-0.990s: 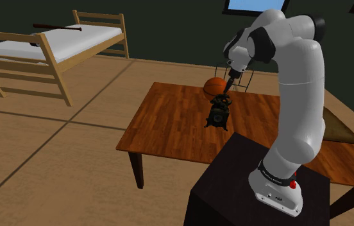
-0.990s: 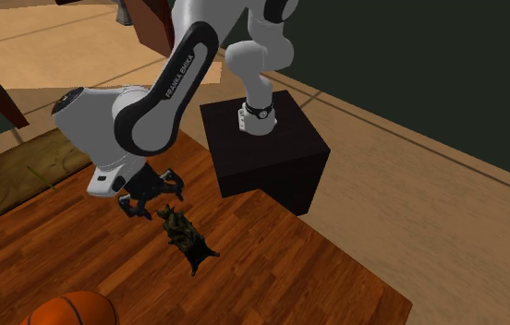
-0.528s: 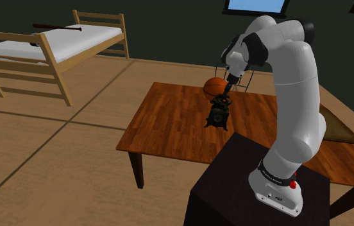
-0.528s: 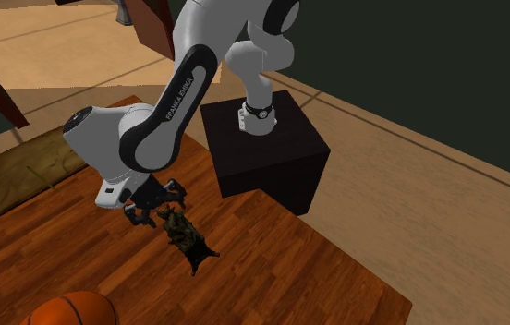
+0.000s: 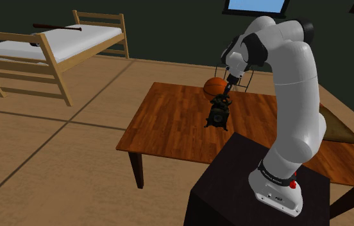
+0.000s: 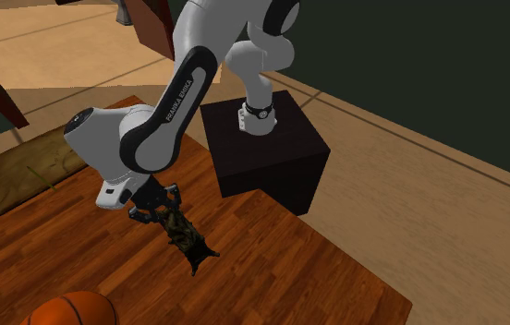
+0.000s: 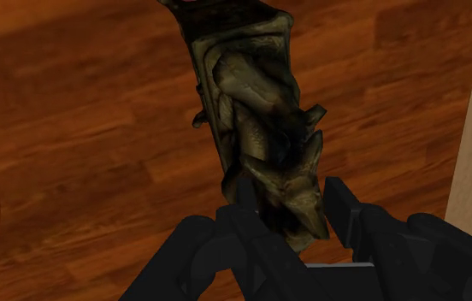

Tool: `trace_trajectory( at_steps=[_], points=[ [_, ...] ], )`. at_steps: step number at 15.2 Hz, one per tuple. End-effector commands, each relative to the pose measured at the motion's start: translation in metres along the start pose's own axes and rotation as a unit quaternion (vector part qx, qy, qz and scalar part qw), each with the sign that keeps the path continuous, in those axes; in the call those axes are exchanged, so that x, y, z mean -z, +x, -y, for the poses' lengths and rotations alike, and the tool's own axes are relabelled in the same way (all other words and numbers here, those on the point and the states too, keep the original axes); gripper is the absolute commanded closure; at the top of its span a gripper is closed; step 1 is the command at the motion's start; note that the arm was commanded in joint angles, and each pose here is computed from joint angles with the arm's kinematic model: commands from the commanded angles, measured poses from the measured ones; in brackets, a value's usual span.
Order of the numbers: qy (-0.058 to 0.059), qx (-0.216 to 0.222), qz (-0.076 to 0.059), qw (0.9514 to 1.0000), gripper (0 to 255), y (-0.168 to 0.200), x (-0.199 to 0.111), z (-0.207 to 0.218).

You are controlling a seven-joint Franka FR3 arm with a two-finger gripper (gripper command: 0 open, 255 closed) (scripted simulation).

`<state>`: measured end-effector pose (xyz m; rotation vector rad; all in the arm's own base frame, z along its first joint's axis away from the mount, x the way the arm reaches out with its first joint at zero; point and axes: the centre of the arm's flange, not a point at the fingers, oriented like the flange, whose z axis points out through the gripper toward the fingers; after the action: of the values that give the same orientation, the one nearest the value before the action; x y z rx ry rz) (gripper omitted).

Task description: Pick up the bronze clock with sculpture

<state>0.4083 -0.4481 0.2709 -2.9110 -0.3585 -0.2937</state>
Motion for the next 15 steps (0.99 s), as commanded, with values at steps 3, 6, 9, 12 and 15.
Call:
trace_trajectory(
  at_steps=[3, 6, 9, 12, 15],
  points=[
    [0.001, 0.000, 0.000, 1.0000, 255, 0.000, -0.001, 0.000],
    [0.001, 0.000, 0.000, 1.0000, 255, 0.003, 0.014, 0.003],
    [0.001, 0.000, 0.000, 1.0000, 255, 0.006, 0.029, 0.005],
    [0.001, 0.000, 0.000, 1.0000, 255, 0.010, 0.044, 0.008],
    [0.001, 0.000, 0.000, 1.0000, 255, 0.013, 0.059, 0.011]
  ],
)
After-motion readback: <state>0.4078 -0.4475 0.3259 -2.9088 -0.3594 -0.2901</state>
